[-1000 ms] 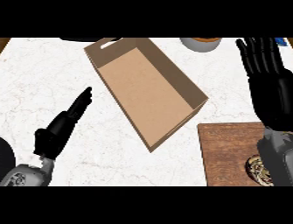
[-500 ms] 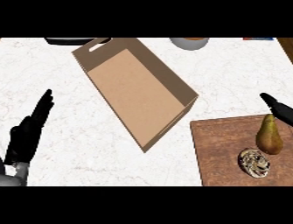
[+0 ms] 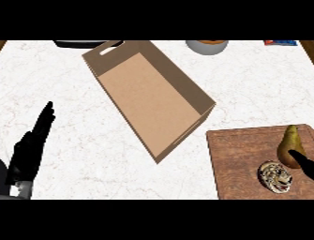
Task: Pick the cupcake from the cutting board and place it in the cardboard box
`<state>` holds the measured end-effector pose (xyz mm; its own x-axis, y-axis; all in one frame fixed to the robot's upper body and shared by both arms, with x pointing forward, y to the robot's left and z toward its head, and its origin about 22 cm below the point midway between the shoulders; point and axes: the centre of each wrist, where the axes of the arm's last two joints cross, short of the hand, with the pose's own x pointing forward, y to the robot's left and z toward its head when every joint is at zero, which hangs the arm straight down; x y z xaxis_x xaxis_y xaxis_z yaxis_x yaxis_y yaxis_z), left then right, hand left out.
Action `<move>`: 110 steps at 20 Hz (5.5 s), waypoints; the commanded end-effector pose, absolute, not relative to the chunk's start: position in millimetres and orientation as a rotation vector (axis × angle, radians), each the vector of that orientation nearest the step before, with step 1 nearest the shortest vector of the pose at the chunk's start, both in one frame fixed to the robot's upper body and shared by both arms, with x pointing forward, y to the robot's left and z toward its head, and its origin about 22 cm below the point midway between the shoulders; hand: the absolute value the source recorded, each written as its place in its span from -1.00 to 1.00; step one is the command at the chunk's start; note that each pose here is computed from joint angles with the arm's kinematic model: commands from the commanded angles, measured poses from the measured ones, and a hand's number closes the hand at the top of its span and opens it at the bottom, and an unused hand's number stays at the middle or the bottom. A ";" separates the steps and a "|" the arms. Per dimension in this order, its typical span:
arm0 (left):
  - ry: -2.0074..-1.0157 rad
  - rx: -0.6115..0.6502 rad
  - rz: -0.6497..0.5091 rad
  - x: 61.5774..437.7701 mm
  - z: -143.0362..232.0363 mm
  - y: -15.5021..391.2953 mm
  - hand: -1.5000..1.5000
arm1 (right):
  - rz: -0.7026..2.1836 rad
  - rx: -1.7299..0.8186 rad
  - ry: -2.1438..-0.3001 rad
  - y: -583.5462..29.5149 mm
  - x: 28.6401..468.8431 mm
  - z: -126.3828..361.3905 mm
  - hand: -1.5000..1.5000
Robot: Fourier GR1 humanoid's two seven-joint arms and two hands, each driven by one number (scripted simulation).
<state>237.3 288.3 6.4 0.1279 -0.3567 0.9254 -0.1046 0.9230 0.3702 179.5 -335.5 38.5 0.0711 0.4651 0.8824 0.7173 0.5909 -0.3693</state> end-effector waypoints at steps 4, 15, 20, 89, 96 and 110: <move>-1.458 0.380 -0.192 239.4 9.2 279.8 0.00 | 0.167 -1.063 -1.229 -354.5 138.8 70.3 -1.00; -1.452 0.370 -0.215 242.3 20.3 280.7 0.00 | 0.513 -0.811 -0.782 -315.0 139.0 124.5 -1.00; -1.457 0.367 -0.207 246.8 7.1 273.2 0.00 | 0.475 -0.835 -0.722 -278.0 170.6 135.2 -1.00; -1.462 0.369 -0.234 248.0 5.7 277.0 0.00 | 1.030 -1.083 -1.048 -267.3 261.4 67.9 1.00; -1.433 0.372 -0.202 235.3 4.1 296.5 0.00 | 1.036 -1.103 -1.218 -247.0 284.5 111.8 1.00; -1.440 0.388 -0.191 239.9 9.0 286.9 0.00 | 0.823 -0.648 -1.844 -197.0 297.1 205.3 1.00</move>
